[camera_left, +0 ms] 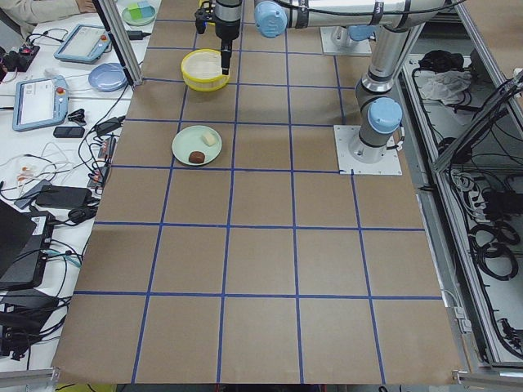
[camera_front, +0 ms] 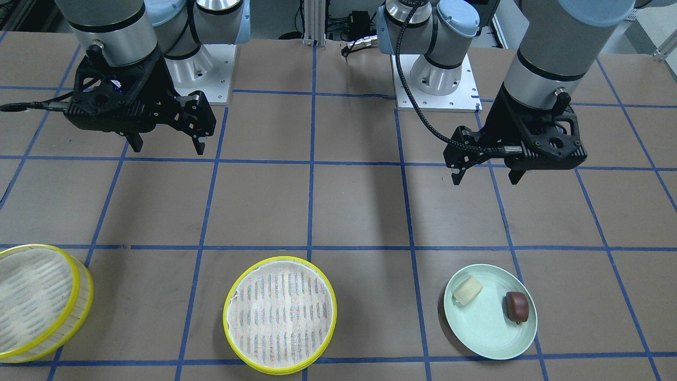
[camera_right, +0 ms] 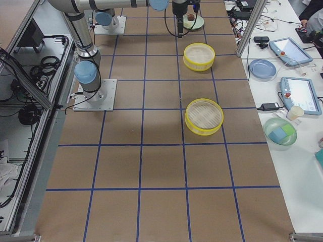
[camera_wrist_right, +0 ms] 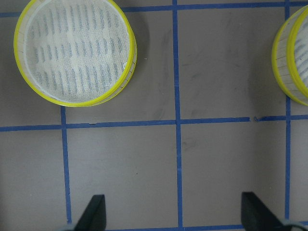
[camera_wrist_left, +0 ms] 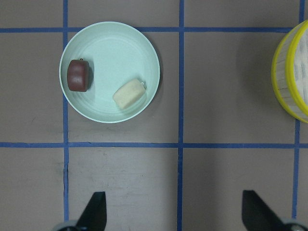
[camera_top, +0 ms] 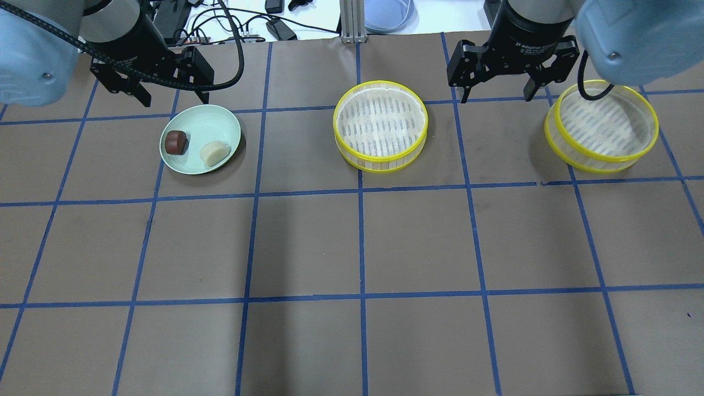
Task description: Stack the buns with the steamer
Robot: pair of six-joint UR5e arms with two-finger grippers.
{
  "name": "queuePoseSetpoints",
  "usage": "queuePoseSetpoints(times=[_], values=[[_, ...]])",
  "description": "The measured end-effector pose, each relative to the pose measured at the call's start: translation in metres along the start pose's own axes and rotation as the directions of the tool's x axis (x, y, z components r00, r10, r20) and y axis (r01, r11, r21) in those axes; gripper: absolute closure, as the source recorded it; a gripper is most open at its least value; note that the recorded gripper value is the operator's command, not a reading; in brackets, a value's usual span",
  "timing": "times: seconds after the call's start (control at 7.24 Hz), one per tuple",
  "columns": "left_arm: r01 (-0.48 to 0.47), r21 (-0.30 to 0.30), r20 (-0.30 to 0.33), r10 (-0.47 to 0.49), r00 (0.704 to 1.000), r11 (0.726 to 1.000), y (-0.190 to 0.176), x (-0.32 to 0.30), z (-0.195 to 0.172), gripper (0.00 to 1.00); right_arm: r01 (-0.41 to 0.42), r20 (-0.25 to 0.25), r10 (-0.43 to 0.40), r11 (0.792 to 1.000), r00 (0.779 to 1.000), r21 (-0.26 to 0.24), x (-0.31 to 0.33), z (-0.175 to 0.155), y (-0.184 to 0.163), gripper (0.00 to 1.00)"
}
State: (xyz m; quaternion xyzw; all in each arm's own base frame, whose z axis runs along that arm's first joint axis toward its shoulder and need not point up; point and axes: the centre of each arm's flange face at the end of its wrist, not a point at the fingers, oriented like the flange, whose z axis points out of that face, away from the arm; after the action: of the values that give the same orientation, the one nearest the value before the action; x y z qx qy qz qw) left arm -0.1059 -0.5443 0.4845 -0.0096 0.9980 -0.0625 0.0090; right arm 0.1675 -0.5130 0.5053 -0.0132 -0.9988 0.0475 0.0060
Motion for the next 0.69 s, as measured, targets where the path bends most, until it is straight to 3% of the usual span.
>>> queuePoseSetpoints(times=[0.69], values=[[0.004,-0.009,-0.002,-0.004,1.0,1.0,0.0,-0.0004,0.0027,0.0,-0.016,0.017,0.016,1.0,1.0,0.024,0.0018,-0.0033,-0.0047,0.0]])
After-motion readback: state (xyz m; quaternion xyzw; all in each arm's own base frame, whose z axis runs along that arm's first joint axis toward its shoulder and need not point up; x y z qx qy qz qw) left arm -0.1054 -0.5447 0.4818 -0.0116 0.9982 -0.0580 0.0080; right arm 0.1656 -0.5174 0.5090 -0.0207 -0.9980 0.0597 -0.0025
